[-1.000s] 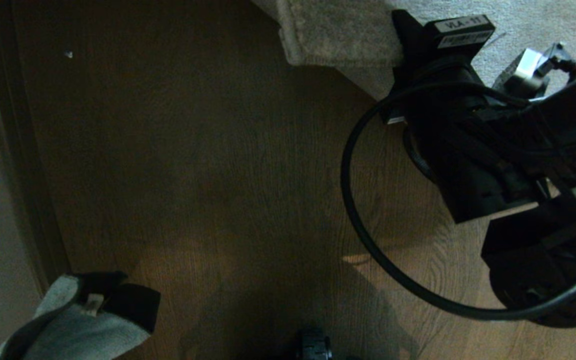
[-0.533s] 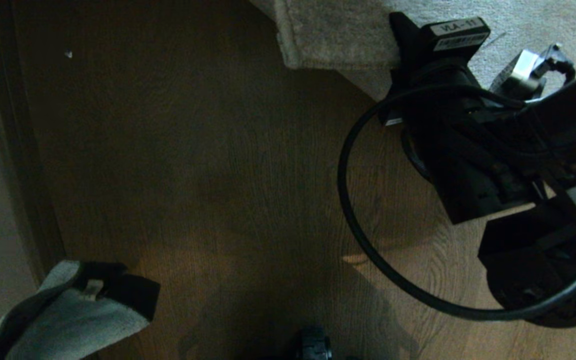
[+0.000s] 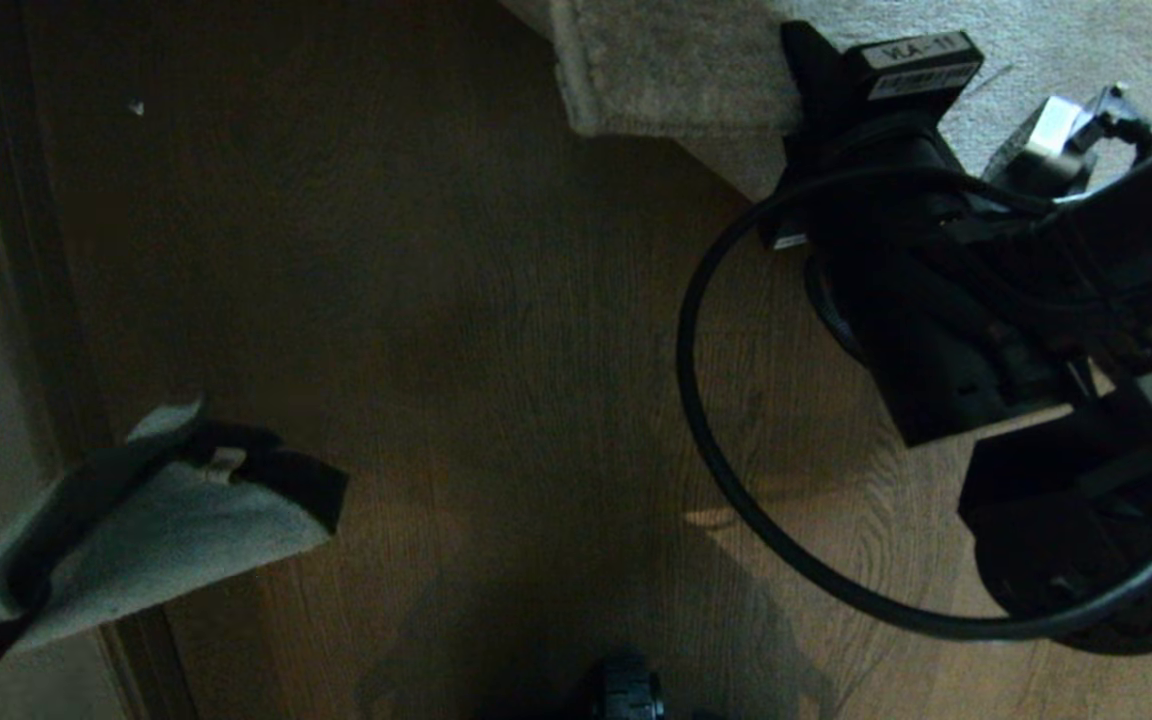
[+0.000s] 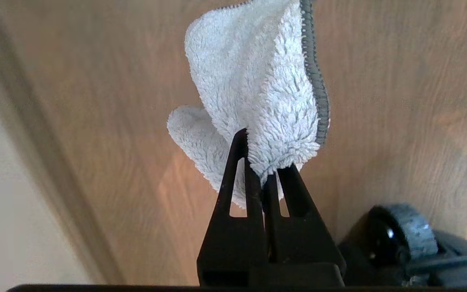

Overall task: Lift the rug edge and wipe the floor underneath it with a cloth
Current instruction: Wipe the floor under the carpet with a rag

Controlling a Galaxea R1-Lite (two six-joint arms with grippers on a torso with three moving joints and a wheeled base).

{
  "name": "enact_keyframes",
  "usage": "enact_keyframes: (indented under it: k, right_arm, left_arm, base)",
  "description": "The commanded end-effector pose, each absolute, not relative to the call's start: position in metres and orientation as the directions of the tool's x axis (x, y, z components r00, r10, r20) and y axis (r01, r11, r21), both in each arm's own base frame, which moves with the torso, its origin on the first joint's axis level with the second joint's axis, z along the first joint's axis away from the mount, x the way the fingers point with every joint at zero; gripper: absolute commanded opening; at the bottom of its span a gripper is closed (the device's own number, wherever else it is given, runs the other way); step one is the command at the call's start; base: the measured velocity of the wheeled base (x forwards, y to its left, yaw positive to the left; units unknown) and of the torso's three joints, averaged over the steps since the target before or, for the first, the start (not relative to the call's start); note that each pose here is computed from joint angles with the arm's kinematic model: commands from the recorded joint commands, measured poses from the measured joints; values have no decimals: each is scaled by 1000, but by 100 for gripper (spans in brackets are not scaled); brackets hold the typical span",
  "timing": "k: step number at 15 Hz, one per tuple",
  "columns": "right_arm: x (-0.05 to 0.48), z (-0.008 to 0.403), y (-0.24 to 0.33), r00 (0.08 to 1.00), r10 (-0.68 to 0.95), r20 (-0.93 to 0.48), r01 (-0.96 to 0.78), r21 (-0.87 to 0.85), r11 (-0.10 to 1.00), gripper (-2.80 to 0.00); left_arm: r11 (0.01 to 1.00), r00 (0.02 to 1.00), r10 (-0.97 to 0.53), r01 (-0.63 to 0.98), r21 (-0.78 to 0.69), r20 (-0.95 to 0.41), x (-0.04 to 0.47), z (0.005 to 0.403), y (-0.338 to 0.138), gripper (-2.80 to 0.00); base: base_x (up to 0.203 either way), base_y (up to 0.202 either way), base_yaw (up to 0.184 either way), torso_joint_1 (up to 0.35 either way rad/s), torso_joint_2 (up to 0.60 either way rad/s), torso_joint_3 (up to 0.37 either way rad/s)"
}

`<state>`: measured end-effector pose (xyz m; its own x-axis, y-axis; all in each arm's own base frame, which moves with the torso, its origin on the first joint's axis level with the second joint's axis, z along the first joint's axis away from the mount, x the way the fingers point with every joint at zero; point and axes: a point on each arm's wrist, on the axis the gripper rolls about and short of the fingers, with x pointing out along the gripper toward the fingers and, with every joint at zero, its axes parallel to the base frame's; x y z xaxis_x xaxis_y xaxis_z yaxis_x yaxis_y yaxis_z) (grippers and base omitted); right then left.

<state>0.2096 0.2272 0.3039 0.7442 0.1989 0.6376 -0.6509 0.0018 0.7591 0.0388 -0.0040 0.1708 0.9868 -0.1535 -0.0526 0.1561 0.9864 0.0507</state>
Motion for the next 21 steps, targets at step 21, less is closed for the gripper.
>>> enact_keyframes:
  k: [21]
  right_arm:
    - [217,305,218,714,183,675,-689,725,15,-280]
  left_arm:
    - [915,922,-388,384,-121,-5,217,200,-105,-280]
  base:
    - [0,0,0,0,0,0]
